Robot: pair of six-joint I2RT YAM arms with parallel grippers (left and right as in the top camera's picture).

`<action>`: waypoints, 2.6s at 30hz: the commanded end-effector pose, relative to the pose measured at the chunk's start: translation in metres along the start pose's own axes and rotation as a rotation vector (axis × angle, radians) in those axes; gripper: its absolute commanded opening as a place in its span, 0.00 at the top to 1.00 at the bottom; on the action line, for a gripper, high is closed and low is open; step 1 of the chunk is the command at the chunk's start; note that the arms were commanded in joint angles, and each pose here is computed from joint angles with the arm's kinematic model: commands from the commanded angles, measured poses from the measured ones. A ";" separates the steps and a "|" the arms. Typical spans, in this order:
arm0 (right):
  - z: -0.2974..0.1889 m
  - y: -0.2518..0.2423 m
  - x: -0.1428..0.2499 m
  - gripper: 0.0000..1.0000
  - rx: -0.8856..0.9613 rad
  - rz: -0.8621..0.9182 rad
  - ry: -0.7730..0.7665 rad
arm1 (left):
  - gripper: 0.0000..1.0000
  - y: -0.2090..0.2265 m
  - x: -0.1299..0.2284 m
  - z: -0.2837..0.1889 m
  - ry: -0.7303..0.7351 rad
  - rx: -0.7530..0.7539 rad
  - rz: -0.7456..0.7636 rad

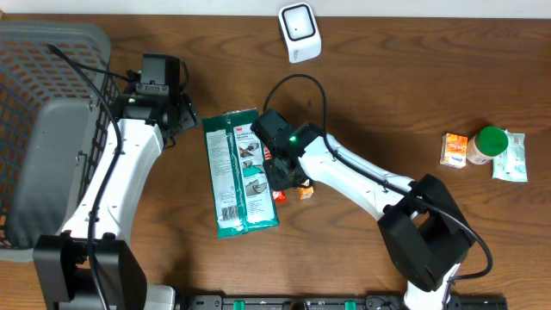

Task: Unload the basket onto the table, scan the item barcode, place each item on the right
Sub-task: 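Lower the right gripper and close on the orange Kleenex pack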

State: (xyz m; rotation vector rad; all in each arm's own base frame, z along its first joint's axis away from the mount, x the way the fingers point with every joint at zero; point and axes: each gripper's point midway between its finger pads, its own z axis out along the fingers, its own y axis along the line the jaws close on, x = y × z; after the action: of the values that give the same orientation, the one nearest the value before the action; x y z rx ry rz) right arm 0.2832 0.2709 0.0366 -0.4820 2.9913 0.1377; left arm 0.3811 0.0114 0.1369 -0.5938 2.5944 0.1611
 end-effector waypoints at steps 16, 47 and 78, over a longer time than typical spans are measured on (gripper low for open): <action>-0.019 -0.046 -0.001 0.74 0.271 -0.009 -0.049 | 0.15 0.002 -0.002 -0.001 -0.010 -0.014 0.010; 0.023 -0.068 0.029 0.82 0.366 0.037 -0.042 | 0.15 0.002 -0.002 -0.001 -0.010 -0.014 0.010; -0.010 -0.093 0.011 0.72 0.571 -0.057 -0.093 | 0.15 0.002 -0.002 -0.001 -0.010 -0.014 0.010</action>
State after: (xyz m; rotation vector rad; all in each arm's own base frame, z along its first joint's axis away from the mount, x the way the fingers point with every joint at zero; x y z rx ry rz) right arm 0.2907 0.1685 0.0232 -0.4509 2.7872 -0.6595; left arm 0.3811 0.0114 0.1369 -0.5938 2.5944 0.1611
